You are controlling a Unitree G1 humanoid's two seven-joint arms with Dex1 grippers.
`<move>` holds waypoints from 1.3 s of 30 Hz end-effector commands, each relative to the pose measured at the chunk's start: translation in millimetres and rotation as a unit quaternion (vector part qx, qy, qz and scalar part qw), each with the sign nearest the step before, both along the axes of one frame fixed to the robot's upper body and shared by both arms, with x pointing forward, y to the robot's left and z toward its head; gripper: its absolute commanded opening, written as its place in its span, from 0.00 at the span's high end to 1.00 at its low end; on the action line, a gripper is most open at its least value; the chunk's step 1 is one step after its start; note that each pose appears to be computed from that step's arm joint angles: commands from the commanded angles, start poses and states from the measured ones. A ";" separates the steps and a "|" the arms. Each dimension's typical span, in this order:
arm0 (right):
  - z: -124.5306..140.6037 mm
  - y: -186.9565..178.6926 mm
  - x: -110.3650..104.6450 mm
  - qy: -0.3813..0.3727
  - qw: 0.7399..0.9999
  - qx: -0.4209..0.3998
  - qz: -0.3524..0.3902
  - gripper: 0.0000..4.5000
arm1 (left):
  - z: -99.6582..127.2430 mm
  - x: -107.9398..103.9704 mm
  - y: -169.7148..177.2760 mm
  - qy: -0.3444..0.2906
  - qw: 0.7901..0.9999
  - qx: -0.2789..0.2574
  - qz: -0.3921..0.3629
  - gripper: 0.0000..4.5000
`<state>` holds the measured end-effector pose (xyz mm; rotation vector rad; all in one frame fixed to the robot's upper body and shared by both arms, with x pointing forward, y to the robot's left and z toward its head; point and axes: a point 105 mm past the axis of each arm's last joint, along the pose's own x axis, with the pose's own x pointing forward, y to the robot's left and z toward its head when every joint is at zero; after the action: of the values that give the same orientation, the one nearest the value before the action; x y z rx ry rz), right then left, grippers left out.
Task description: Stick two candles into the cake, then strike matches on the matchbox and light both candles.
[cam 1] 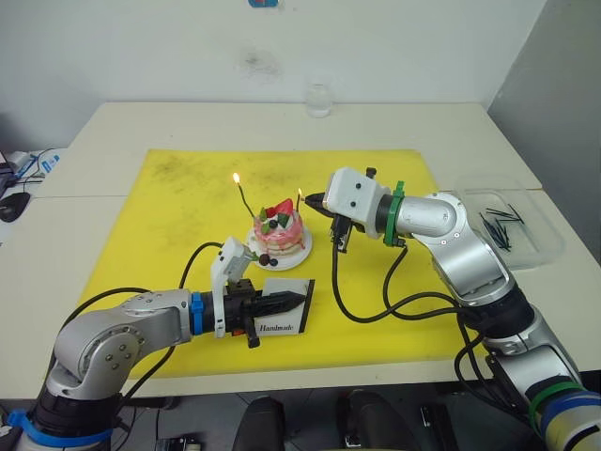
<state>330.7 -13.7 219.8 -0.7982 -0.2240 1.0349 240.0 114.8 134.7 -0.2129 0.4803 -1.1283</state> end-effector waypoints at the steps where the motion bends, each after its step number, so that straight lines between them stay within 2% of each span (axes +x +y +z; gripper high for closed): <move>1: 13.6 -1.0 -5.4 -0.022 1.000 0.012 0.006 0.99 | 7.6 -0.2 -4.2 -0.019 1.000 -0.008 -0.012 1.00; 24: 21.1 -8.5 -8.0 -0.022 1.000 0.013 0.002 0.99 | 8.0 1.1 -8.8 -0.019 1.000 -0.011 -0.017 1.00; 29: 36.1 -34.6 -17.1 -0.007 1.000 0.021 -0.012 0.99 | 10.2 5.8 -11.5 -0.022 1.000 -0.020 -0.008 1.00; 33: 46.2 -70.6 -18.0 0.004 0.997 0.030 -0.065 0.99 | 11.7 5.2 -14.5 -0.022 0.999 -0.027 -0.005 1.00; 36: 45.8 -113.9 -10.0 0.017 0.988 0.035 -0.150 0.99 | 11.0 5.1 -17.3 -0.021 0.999 -0.033 0.001 1.00; 39: 42.2 -167.1 2.4 0.019 0.965 0.038 -0.260 0.99 | 9.6 5.2 -21.1 -0.021 0.999 -0.039 0.011 1.00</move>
<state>330.2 -156.6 247.6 -0.7202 0.0039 0.6632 248.5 98.7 136.3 -0.2706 0.4355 -1.1125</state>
